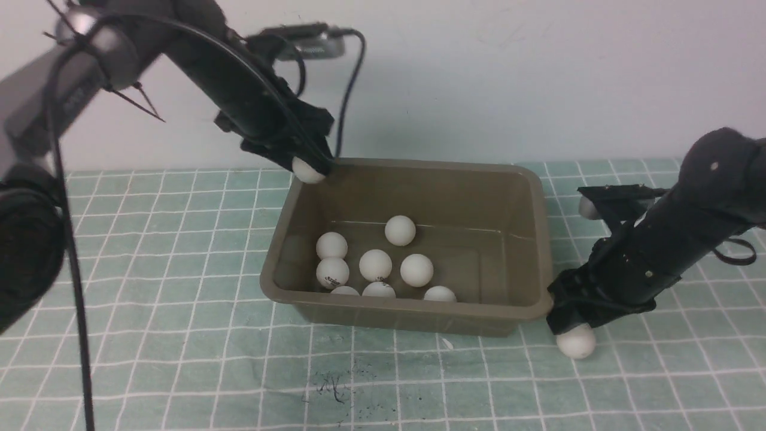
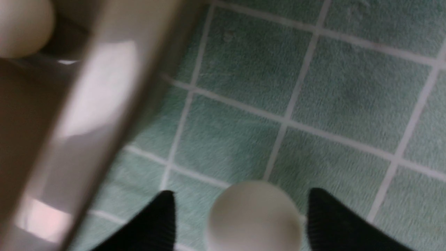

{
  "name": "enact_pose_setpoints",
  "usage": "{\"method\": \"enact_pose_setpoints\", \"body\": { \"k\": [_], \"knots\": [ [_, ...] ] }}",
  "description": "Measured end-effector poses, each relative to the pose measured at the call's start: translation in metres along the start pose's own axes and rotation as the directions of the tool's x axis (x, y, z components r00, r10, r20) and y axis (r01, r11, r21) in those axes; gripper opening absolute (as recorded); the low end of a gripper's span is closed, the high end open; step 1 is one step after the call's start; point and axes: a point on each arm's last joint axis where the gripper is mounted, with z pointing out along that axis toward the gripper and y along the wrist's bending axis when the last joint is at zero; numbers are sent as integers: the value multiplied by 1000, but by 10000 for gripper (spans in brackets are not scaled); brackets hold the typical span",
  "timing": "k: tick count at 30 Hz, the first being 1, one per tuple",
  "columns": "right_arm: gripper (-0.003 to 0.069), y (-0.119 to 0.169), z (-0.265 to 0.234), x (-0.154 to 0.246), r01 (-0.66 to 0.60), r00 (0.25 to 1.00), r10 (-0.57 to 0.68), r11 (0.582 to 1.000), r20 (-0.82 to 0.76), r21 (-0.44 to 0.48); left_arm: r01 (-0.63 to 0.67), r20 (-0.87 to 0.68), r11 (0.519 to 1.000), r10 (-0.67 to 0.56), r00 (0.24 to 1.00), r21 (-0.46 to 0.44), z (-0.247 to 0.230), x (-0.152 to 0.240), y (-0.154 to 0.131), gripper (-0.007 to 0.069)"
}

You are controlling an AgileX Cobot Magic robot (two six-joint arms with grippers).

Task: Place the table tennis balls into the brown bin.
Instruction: 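Drop the ball into the bin, then reach for and grasp a ping pong ball on the table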

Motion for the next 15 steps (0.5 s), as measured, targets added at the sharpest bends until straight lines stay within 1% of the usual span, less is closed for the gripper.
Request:
{"method": "enact_pose_setpoints", "body": {
  "k": [2, 3, 5, 6, 7, 8, 9, 10, 11, 12, 13, 15],
  "knots": [
    [557, -2, 7, 1, 11, 1000, -10, 1000, -27, 23, -26, -42, 1000, 26, 999, -2, 19, 1, -9, 500],
    [586, -4, 12, 3, 6, 999, -4, 999, -47, 43, -34, -61, 999, 34, 998, -6, 27, 2, -12, 524],
    [594, -6, 16, 4, 9, 998, -5, 998, -67, 70, -46, -76, 999, 44, 996, -18, 32, 3, -15, 534],
    [546, -7, 18, 5, 16, 996, -7, 995, -86, 98, -50, -69, 997, 46, 997, -52, 28, 0, -18, 470],
    [430, -7, 18, 6, 21, 995, -10, 994, -102, 110, -53, -51, 995, 49, 998, -79, 19, -3, -19, 387],
    [362, -6, 16, 7, 34, 992, -20, 992, -122, 121, -55, -30, 993, 52, 998, -102, 9, -6, -20, 300],
    [333, -6, 16, 8, 31, 991, -15, 992, -132, 122, -54, -23, 993, 52, 998, -108, 6, -6, -19, 253],
    [354, -4, 7, 9, 39, 989, -19, 991, -147, 131, -48, 43, 988, 55, 998, -146, -28, -10, -21, 110],
    [363, -1, -4, 7, 36, 991, -18, 990, -131, 133, -35, 87, 986, 50, 995, -163, -51, -10, -22, 62],
    [361, 5, -26, 1, 31, 997, -21, 991, -70, 132, -12, 145, 984, 38, 989, -177, -81, -8, -23, 25],
    [361, 12, -46, -4, 19, 1000, -18, 993, -4, 117, 4, 186, 982, 32, 982, -187, -106, -3, -25, 10],
    [361, 23, -69, -11, -7, 996, 0, 998, 91, 70, 23, 226, 978, 25, 974, -206, -138, 8, -29, 2]
  ]
}}
